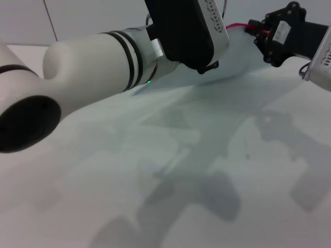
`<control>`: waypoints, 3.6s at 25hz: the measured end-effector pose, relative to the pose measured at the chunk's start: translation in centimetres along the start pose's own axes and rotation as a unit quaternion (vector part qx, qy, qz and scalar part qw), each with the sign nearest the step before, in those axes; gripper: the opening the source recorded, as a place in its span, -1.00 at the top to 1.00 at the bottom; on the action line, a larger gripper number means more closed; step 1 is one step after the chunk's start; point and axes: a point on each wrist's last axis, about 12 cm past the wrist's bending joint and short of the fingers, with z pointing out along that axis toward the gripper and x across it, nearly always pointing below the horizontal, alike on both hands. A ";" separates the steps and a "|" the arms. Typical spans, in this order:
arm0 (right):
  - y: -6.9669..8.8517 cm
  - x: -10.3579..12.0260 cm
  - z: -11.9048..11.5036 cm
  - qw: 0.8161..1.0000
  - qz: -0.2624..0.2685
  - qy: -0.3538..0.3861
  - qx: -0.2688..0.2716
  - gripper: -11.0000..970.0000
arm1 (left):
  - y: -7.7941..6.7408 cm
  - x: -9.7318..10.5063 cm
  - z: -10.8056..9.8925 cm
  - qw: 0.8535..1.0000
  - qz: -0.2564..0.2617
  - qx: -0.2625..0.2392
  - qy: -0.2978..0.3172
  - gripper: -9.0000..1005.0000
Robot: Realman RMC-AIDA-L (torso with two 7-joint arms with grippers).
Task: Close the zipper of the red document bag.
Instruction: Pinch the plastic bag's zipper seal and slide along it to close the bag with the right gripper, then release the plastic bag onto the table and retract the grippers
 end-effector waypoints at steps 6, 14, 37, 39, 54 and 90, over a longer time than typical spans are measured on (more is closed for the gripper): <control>-0.1 1.1 0.0 1.000 0.011 0.019 0.018 0.87 | -0.1 0.2 -0.8 1.000 0.003 -0.006 -0.001 0.91; -0.3 2.7 0.0 0.998 0.020 0.050 0.045 0.87 | -0.4 0.4 -1.9 1.000 0.009 -0.009 -0.004 0.91; -1.6 6.4 -0.2 0.982 0.050 0.127 0.130 0.87 | -0.8 0.1 -4.8 1.000 0.001 -0.013 -0.004 0.93; -1.7 6.9 -0.3 0.980 0.055 0.135 0.138 0.87 | -0.8 0.2 -5.1 1.000 -0.002 -0.014 -0.002 0.93; -2.6 7.8 -1.1 0.970 0.064 0.154 0.175 0.75 | 0.0 1.0 -5.8 0.999 0.000 -0.030 0.012 0.94; 2.7 6.3 0.6 0.877 0.282 0.088 0.380 0.02 | 3.8 9.8 -3.2 0.951 -0.210 -0.218 -0.069 0.04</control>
